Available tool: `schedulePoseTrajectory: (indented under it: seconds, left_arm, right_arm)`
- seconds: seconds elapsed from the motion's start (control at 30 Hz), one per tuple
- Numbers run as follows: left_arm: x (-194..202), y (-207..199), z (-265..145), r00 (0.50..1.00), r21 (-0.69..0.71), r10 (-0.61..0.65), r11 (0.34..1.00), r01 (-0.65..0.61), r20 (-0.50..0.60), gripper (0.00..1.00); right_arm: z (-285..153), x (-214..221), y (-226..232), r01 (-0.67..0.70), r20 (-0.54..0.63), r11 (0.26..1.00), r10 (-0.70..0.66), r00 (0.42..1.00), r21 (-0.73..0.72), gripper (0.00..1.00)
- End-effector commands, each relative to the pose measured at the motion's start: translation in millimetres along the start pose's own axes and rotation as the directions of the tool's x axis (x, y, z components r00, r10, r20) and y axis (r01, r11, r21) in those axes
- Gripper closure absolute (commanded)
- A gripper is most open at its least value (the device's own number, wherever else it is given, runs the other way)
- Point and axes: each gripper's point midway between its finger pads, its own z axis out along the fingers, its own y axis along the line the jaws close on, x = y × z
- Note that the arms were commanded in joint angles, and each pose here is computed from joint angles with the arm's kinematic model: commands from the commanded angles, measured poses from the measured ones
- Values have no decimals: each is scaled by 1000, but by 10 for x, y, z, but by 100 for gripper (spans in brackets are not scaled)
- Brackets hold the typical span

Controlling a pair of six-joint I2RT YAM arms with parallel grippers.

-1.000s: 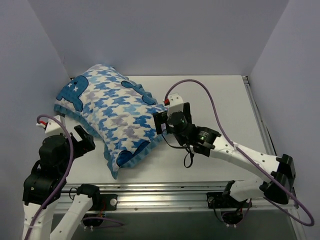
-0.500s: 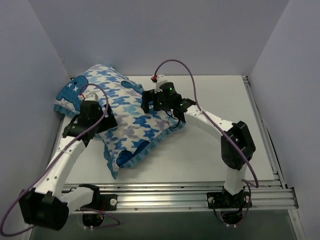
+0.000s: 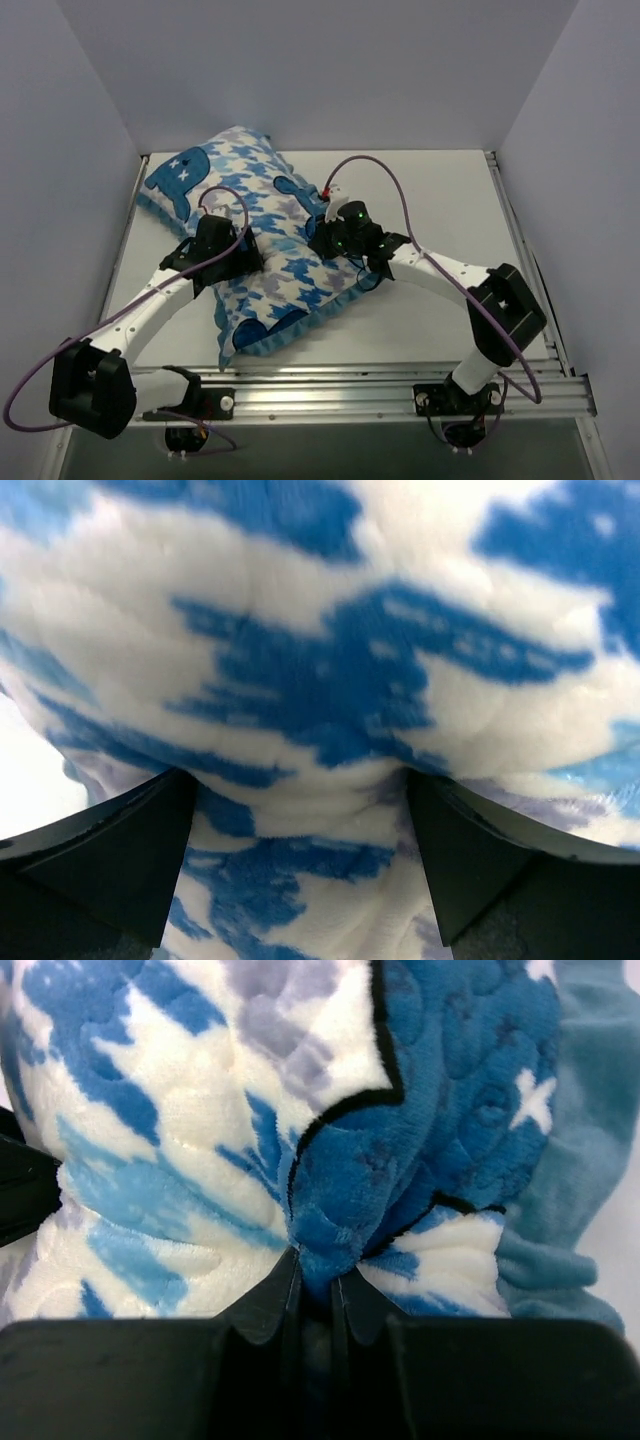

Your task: Remove the pillowcase from the pillow

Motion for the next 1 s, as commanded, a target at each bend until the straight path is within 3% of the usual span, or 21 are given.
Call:
schedulePoseTrajectory:
  seconds: [0.0, 0.13, 0.23, 0.27, 0.33, 0.37, 0.43, 0.57, 0.67, 0.77, 0.97]
  left_arm:
    - [401, -410, -181, 999, 155, 14, 988, -8, -40, 6]
    - [960, -471, -398, 995, 190, 34, 982, -16, -94, 6]
    - [1225, -558, -649, 992, 244, 43, 970, -14, -116, 6]
    - [1268, -503, -744, 992, 238, 45, 971, -15, -120, 6]
    - [1246, -461, -854, 994, 226, 44, 974, -19, -103, 6]
    - [1180, -436, -984, 995, 223, 44, 975, -22, -92, 6]
    - [1060, -327, -1117, 996, 172, 67, 983, -55, -63, 6]
    - [580, -367, -1451, 993, 106, 107, 988, -111, 48, 6]
    - [244, -376, -1520, 985, 50, 119, 991, -126, 122, 6]
    - [44, -433, -1408, 986, 61, 118, 990, -126, 116, 6]
    - [-355, -270, -801, 994, 52, 2, 999, -8, 112, 6]
  right_arm:
    - [-468, 554, 402, -25, -146, 998, 17, 989, -49, 100]
    - [-859, 1046, 579, -56, -207, 997, 45, 977, -46, 100]
    - [-1133, 1136, 791, -108, -196, 991, 90, 976, -80, 100]
    - [-1241, 1107, 803, -116, -167, 990, 102, 981, -80, 95]
    - [-1367, 1118, 825, -137, -168, 987, 122, 978, -80, 83]
    - [-1457, 973, 846, -142, -122, 986, 131, 984, -88, 59]
    - [-1553, 864, 774, -112, -106, 991, 104, 989, -74, 27]
    - [-1600, 417, 473, -93, -57, 996, 93, 994, 10, 9]
    - [-1523, 106, 205, -116, -26, 993, 117, 993, 35, 4]
    - [-1369, -135, 108, -129, -30, 992, 130, 991, 10, 3]
    - [-922, -531, -203, -191, -14, 981, 190, 982, -40, 0]
